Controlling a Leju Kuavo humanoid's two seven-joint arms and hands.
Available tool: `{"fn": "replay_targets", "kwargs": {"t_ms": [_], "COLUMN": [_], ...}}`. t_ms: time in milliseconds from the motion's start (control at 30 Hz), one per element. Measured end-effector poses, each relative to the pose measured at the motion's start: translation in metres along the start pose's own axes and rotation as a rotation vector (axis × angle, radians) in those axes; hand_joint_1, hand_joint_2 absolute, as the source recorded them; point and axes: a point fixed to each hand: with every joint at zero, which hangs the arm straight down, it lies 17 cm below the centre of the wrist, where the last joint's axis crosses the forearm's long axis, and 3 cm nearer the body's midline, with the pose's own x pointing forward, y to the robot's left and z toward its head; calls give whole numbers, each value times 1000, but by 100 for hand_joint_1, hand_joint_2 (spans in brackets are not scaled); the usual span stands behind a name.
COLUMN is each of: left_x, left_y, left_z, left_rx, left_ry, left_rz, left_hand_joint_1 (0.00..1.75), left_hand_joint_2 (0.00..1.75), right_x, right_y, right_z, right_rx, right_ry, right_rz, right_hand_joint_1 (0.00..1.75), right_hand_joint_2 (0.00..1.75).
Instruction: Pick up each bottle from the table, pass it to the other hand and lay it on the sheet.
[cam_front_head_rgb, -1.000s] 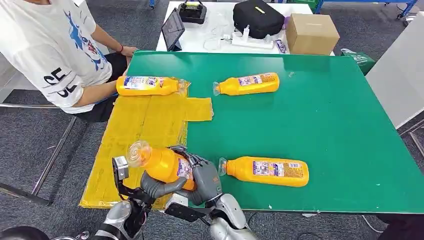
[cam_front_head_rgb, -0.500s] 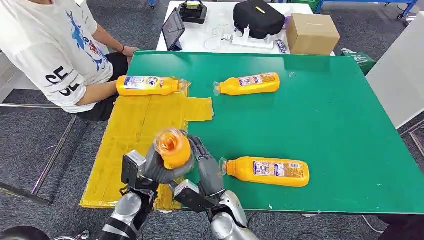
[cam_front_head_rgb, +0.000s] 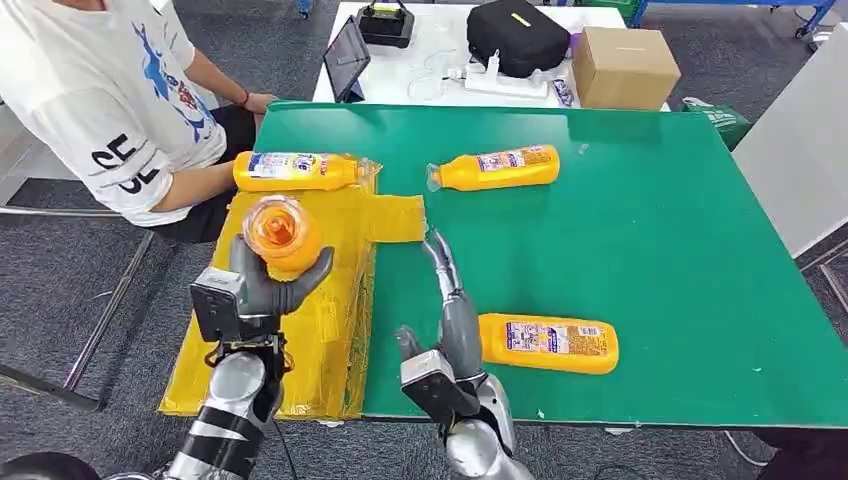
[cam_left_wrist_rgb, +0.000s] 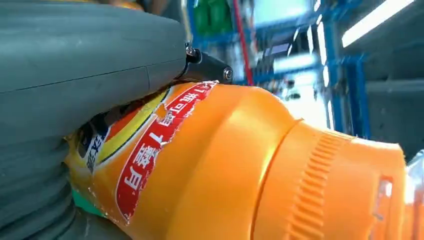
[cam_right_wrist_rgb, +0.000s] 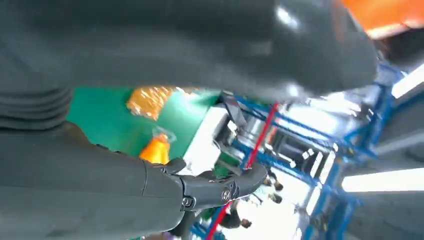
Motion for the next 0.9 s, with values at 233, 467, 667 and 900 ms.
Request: {"fn": "replay_targets", "kwargs": {"t_ms": [233,467,667,900], "left_x": [-13,-48,-115,-167], "left_y": [-1,-37,-67,-49], "left_z": [-11,-19,-16,-1], "left_rx": [-8,-226,-590,-811], "left_ry": [2,-34,-41,-4], "left_rz": [-127,-589,-978,-1181], "left_hand_joint_1": [175,175,175,175], "left_hand_joint_2": [175,175,175,175], "right_x": [23,48,69,74], "right_y": [-26,-53,-78,-86], "right_z": [-12,-19,-28,-27], "right_rx": [-100,-208,-294,-300], "right_ry": [-59,-150,-198,-214], "right_rz": [-16,-7,-31,-49], "right_hand_joint_1": [0,0,0,0], "right_hand_joint_2": [0,0,0,0]}}
